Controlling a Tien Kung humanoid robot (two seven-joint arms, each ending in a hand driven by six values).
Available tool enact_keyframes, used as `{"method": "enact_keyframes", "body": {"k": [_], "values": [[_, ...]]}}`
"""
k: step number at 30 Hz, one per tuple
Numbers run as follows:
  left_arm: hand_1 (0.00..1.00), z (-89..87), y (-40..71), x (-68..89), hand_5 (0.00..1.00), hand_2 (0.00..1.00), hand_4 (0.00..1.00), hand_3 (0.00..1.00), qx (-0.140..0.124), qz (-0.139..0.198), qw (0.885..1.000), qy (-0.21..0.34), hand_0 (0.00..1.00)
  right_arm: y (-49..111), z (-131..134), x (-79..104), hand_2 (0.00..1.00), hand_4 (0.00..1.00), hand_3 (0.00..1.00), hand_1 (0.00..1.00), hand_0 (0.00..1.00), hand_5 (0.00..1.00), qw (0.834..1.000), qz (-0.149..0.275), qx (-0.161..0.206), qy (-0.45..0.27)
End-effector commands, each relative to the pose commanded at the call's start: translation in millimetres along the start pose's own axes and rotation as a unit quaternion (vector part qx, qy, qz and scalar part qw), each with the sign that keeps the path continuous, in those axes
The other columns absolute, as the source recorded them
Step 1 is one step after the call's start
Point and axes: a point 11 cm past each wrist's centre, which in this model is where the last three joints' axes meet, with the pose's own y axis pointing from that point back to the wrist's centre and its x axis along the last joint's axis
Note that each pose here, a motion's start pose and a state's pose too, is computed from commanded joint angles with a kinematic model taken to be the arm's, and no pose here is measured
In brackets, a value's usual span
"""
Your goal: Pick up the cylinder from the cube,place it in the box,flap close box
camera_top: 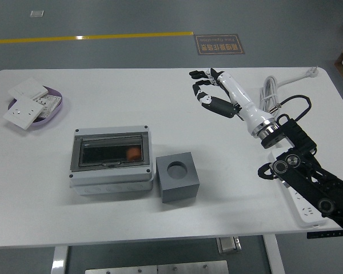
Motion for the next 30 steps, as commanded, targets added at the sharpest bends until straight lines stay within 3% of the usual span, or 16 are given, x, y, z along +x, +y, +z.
{"method": "enact_keyframes", "body": {"k": [10, 13, 14, 30], "values": [[0.852, -2.2, -0.1, 2.5, 0.002, 0.854, 0.002, 0.951, 0.0, 0.001, 1.0, 0.014, 0.923, 42.2, 43, 22.1, 0.711, 0.664, 0.721, 0.702, 0.787, 0.399, 0.985, 0.1, -0.031, -0.136], [0.852, -0.1, 0.1, 4.6, 0.002, 0.854, 0.002, 0.951, -0.003, 0.002, 1.0, 0.021, 0.923, 44.3, 45, 24.0, 0.711, 0.664, 0.721, 0.702, 0.787, 0.399, 0.981, 0.11, -0.028, -0.156], [0.852, 1.0, 0.3, 5.2, 0.002, 0.854, 0.002, 0.951, -0.004, 0.003, 1.0, 0.022, 0.923, 44.3, 46, 23.7, 0.704, 0.773, 0.721, 0.701, 0.788, 0.365, 0.98, 0.111, -0.027, -0.16], [0.852, 8.0, 1.6, 17.6, 0.002, 0.854, 0.002, 0.951, -0.012, 0.012, 1.0, 0.024, 0.923, 49.7, 55, 16.7, 0.705, 0.826, 0.7, 0.705, 0.792, 0.292, 0.98, 0.107, -0.042, -0.163]]}}
